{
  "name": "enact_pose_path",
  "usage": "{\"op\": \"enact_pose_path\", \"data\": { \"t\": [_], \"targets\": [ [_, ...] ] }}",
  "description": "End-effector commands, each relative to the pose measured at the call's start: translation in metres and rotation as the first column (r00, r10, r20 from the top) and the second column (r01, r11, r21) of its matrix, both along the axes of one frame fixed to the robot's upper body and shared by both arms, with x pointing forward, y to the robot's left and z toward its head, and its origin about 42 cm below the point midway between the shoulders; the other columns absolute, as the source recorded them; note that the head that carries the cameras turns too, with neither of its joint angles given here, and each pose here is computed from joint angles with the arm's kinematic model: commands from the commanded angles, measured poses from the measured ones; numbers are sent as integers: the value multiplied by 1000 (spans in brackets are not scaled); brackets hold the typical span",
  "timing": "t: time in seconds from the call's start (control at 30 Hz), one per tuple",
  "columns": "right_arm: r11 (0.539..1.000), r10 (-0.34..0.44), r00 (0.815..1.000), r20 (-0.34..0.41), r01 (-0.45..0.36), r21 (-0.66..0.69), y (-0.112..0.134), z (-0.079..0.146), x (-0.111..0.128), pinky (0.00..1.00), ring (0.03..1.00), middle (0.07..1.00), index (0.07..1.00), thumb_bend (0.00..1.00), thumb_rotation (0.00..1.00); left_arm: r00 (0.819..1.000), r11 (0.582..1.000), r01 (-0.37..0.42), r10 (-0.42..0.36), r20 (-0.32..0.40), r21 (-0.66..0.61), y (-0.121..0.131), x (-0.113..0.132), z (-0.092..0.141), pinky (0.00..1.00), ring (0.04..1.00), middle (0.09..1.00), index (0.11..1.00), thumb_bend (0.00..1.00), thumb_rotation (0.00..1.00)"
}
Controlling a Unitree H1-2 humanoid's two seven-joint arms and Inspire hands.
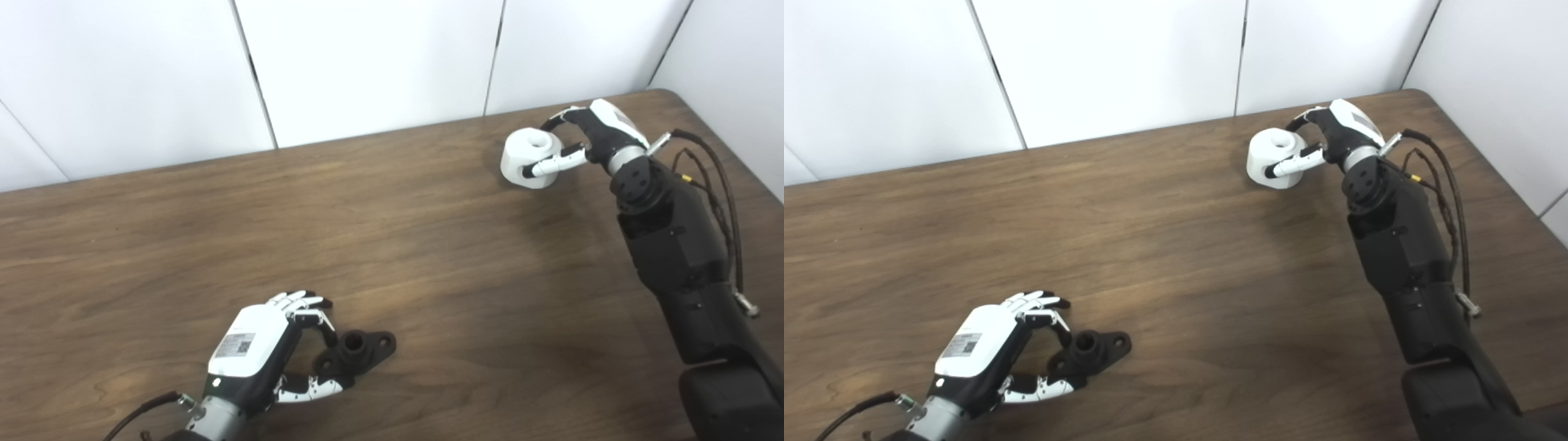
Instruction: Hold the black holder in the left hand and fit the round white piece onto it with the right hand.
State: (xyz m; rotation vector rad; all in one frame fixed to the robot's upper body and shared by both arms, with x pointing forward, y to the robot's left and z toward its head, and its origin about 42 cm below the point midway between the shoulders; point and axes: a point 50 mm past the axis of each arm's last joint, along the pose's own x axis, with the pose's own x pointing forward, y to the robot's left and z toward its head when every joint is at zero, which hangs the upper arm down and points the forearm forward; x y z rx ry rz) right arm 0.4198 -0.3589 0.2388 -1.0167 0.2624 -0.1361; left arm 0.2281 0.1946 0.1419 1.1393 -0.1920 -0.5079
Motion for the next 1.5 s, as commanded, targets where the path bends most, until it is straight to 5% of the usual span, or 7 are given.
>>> {"op": "enact_pose_path", "data": {
  "t": [0.0,0.9,0.97,1.03,1.1,1.47],
  "targets": [
    [999,8,996,87,-5,-37,-5,32,7,884,963,914,712,843,276,990,996,-7,20,-142,90,9,-11,-23,893,879,810,491,509,64],
    [999,34,996,77,-33,-10,-2,22,6,843,911,895,644,855,232,989,996,-6,19,-143,93,5,-11,-23,880,869,808,492,508,66],
    [999,36,995,92,-35,-11,-2,20,5,844,917,892,598,840,205,989,996,-7,20,-145,90,4,-11,-23,882,871,810,492,508,67],
    [999,37,994,105,-36,-8,-2,19,4,868,932,890,518,608,161,989,996,-8,21,-146,88,4,-11,-23,883,872,810,492,508,66],
    [999,43,992,119,-41,-14,-2,18,3,910,950,883,492,543,146,989,996,-8,20,-145,87,4,-11,-23,884,871,808,491,508,66],
    [995,83,983,165,-74,-60,-4,15,1,908,944,838,482,524,134,989,996,-7,21,-148,92,3,-10,-23,886,873,810,492,508,67]
  ]
}}
